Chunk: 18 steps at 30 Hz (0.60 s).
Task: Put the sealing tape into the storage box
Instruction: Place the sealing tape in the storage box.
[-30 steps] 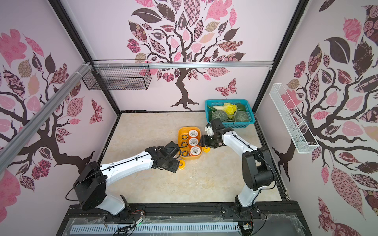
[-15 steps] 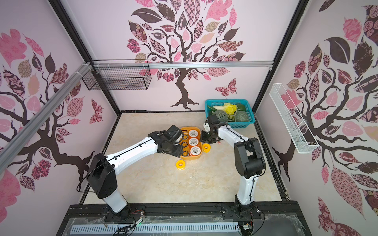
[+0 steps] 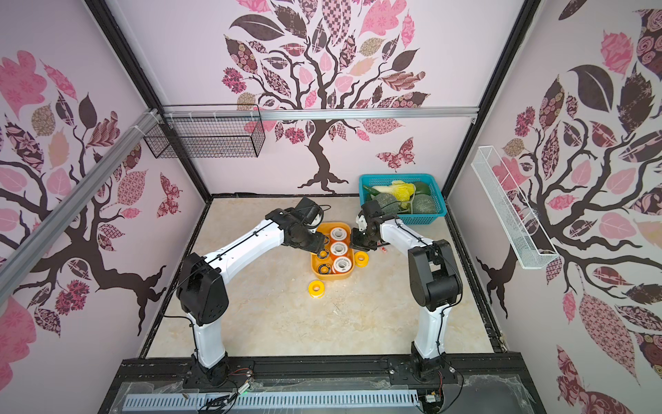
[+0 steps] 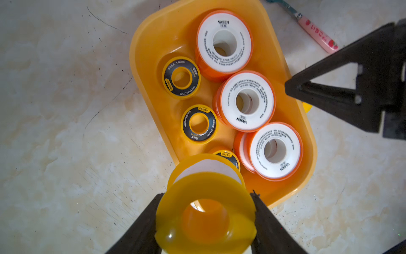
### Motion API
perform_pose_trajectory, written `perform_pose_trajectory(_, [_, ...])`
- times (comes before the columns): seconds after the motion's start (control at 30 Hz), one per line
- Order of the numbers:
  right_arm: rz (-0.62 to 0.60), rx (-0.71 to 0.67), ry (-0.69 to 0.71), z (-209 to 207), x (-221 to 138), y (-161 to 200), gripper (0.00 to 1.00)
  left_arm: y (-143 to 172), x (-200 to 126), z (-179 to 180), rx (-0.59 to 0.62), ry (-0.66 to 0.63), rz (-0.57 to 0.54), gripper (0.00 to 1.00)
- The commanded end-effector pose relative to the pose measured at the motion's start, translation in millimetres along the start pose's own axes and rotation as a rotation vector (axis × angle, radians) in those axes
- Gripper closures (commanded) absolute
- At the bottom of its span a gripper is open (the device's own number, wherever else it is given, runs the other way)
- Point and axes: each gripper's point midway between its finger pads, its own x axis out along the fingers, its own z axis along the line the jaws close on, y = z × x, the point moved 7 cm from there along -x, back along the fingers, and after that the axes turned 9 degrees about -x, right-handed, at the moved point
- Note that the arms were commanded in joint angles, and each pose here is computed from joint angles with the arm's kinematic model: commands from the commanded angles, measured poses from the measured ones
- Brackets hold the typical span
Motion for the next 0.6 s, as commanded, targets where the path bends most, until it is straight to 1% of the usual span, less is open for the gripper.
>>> perform_pose_trajectory(0.0, [0.007, 0.014, -0.027, 0.4, 7.5, -1.7, 0.80, -8.6, 5.8, 0.8, 0.015, -0.004, 0.014, 0.40])
perform_pose_trajectory(0.13, [0.016, 0.025, -0.030, -1.1, 9.9, 1.2, 0.82, -18.8, 15.3, 1.4, 0.009, -0.011, 0.017, 0.40])
perform_pose_trajectory(0.3, [0.031, 0.029, -0.033, -2.3, 13.3, 5.2, 0.83, -23.5, 31.7, 2.0, 0.003, -0.029, 0.033, 0.40])
perform_pose_trajectory(0.37, [0.030, 0.030, -0.033, -2.3, 12.8, 5.7, 0.83, -33.3, 28.3, 0.3, -0.001, -0.028, 0.002, 0.40])
perform_pose_trajectory(0.57, [0.038, 0.040, -0.049, -1.3, 13.0, 8.9, 0.86, -42.4, 39.1, 7.3, -0.022, -0.047, 0.006, 0.41])
